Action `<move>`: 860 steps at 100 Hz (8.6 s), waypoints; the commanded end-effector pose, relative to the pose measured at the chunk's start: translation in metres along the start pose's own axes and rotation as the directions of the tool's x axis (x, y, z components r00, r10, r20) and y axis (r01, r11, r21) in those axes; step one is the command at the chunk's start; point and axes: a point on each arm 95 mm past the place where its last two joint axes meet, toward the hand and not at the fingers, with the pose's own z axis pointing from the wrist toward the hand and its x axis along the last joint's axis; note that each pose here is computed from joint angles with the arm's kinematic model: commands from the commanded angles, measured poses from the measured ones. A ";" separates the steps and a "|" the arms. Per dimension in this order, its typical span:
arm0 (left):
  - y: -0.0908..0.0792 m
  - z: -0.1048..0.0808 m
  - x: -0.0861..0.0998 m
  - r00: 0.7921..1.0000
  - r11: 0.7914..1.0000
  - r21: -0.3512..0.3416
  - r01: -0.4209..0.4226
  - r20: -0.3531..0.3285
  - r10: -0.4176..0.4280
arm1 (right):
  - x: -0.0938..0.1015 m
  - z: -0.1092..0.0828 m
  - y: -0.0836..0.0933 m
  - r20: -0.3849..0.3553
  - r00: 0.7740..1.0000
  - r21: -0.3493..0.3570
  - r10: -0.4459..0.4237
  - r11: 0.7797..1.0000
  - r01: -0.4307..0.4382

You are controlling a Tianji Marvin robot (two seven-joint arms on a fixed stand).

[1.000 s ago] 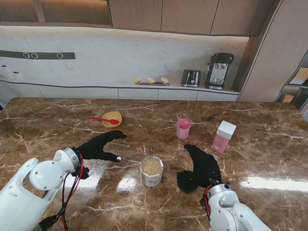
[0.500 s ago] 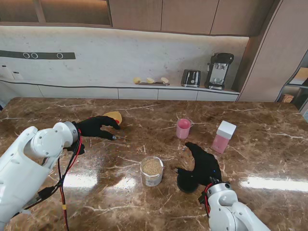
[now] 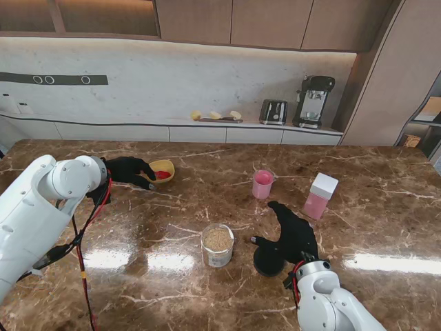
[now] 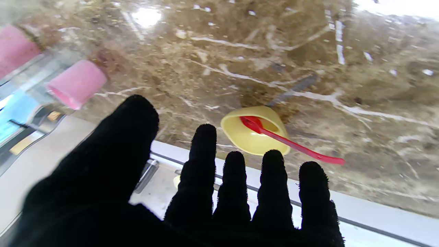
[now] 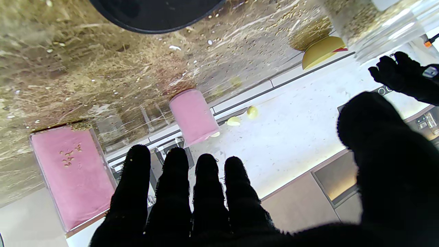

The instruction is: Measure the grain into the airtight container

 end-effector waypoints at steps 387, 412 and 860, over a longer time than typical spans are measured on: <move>-0.007 0.110 -0.018 0.923 0.952 -0.009 -0.307 0.242 0.300 | -0.016 0.002 -0.015 0.087 0.995 0.067 0.051 0.996 -0.057; -0.006 0.117 -0.015 0.921 0.949 -0.011 -0.316 0.236 0.310 | -0.018 0.002 -0.016 0.093 0.995 0.070 0.048 0.996 -0.055; -0.001 0.047 0.026 0.976 0.910 0.352 -0.219 0.062 0.210 | -0.035 0.009 -0.019 0.097 0.994 0.054 0.050 0.997 -0.056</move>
